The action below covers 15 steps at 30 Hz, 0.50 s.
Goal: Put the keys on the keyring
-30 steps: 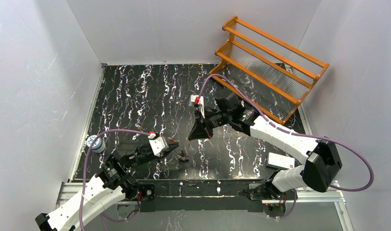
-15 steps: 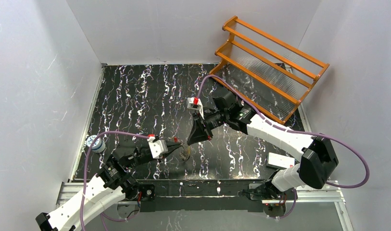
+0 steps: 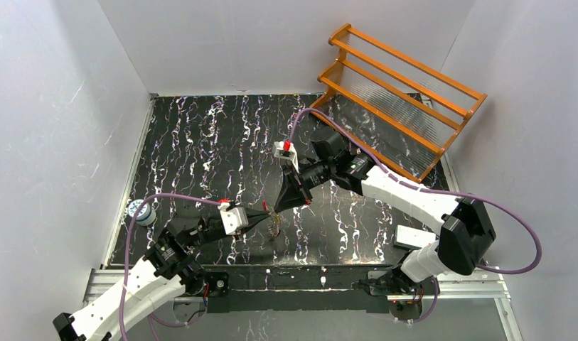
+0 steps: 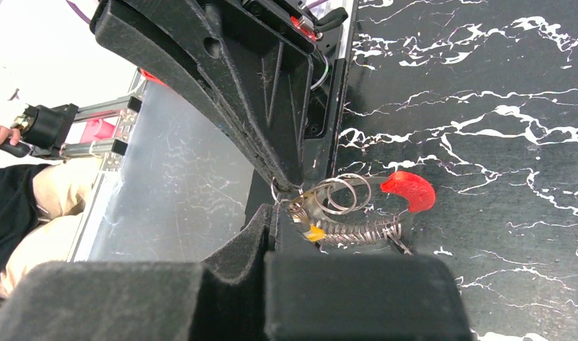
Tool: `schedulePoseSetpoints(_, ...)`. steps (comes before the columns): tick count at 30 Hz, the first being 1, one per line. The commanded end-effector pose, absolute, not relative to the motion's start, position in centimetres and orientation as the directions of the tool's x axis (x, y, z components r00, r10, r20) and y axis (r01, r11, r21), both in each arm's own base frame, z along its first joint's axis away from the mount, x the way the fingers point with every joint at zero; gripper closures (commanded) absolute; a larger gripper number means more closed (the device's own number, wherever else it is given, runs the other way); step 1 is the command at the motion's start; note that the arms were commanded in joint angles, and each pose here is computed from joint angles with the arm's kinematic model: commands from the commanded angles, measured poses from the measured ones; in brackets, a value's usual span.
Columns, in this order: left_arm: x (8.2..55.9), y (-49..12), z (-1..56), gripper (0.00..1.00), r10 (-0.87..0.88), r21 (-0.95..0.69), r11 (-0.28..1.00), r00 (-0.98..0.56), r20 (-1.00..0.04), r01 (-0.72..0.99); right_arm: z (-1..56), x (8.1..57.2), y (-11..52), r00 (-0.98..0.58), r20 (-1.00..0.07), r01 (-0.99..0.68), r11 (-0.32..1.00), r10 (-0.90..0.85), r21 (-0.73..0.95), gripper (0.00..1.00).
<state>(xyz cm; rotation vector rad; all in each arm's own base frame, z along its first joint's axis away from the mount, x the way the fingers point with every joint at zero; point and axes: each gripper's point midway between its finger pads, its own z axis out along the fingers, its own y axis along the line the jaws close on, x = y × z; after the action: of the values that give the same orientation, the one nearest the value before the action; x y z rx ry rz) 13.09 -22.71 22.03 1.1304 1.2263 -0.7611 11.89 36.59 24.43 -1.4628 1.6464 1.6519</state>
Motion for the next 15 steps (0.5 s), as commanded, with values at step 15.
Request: schedulePoseSetpoints(15,12.7,-23.1,22.6,1.0,0.081,0.263,0.28,0.25,-0.965,0.923,24.6,13.5,37.8,-0.399,-0.833,-0.85,-0.187,-0.383,0.492,0.99)
